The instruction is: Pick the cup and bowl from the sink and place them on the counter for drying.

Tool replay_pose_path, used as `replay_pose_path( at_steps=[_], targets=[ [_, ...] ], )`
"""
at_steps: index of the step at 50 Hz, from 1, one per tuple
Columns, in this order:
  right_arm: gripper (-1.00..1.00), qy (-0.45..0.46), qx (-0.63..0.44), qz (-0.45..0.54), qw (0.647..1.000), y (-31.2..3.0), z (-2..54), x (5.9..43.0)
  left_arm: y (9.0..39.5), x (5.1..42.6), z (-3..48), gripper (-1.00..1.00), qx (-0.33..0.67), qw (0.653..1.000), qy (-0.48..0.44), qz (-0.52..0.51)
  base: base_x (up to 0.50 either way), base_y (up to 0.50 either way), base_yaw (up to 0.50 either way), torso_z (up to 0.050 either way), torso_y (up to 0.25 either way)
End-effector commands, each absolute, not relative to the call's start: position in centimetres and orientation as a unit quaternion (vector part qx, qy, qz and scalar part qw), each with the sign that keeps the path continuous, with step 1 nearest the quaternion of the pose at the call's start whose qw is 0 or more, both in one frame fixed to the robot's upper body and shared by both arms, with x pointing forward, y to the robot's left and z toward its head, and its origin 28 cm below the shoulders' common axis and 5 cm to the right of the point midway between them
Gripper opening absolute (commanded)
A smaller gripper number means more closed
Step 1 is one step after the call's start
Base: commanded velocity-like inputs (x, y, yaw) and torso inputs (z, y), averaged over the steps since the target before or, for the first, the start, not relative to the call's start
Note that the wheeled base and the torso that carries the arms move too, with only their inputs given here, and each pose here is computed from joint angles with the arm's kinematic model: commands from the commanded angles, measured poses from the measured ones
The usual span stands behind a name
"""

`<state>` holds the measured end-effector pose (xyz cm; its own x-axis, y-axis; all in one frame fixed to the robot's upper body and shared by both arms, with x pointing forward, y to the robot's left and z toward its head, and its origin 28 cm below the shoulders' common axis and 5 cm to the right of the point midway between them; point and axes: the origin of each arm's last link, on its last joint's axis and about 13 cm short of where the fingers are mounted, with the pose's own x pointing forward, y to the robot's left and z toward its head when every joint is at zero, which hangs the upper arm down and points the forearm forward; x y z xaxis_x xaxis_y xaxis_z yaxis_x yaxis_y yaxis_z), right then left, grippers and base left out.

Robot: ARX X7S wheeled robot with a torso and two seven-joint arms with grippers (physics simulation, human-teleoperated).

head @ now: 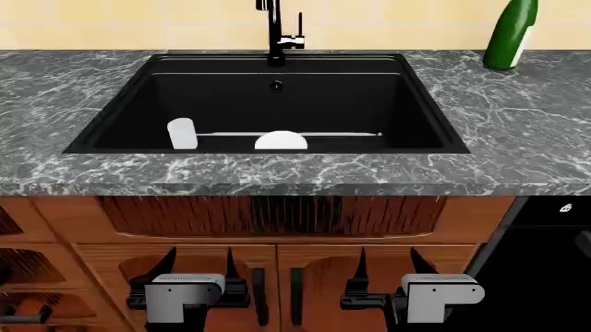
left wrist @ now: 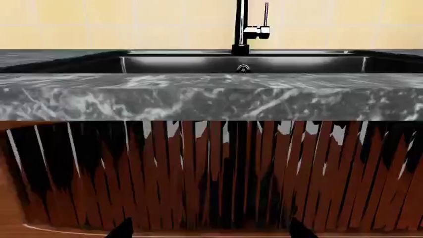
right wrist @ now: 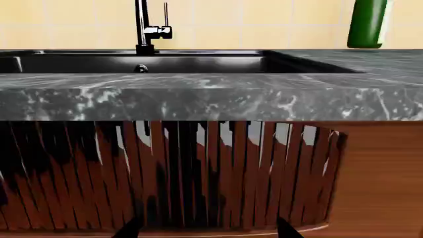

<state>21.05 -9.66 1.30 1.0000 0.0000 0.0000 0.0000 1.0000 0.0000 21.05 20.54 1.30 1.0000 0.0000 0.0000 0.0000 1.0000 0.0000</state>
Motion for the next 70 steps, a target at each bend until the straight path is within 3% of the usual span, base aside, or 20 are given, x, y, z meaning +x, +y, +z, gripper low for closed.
replay_pose_path(
  at_steps=[1, 21, 54, 70],
  targets=[
    [1.0, -0.001, 0.001, -0.002, 1.0, -9.66, 1.31, 21.0, 20.51, 21.0, 1.32, 1.0, 0.001, 1.0, -0.001, -0.001, 0.0, 0.0, 0.0, 0.0, 0.0],
    [1.0, -0.012, -0.025, 0.006, 1.0, -9.55, 1.46, 20.93, 20.48, 21.07, 1.28, 1.0, 0.01, 1.0, -0.002, -0.001, 0.0, 0.02, 0.0, 0.0, 0.0],
    [1.0, -0.021, -0.019, -0.004, 1.0, -9.66, 1.64, 20.78, 20.57, 21.11, 1.21, 1.0, 0.016, 1.0, 0.006, 0.003, 0.0, 0.5, 0.0, 0.0, 0.0],
    [1.0, -0.019, -0.022, -0.008, 1.0, -9.63, 1.61, 20.82, 20.43, 21.14, 1.45, 1.0, 0.034, 0.999, -0.016, -0.003, 0.0, 0.0, 0.0, 0.008, 0.0]
  ],
)
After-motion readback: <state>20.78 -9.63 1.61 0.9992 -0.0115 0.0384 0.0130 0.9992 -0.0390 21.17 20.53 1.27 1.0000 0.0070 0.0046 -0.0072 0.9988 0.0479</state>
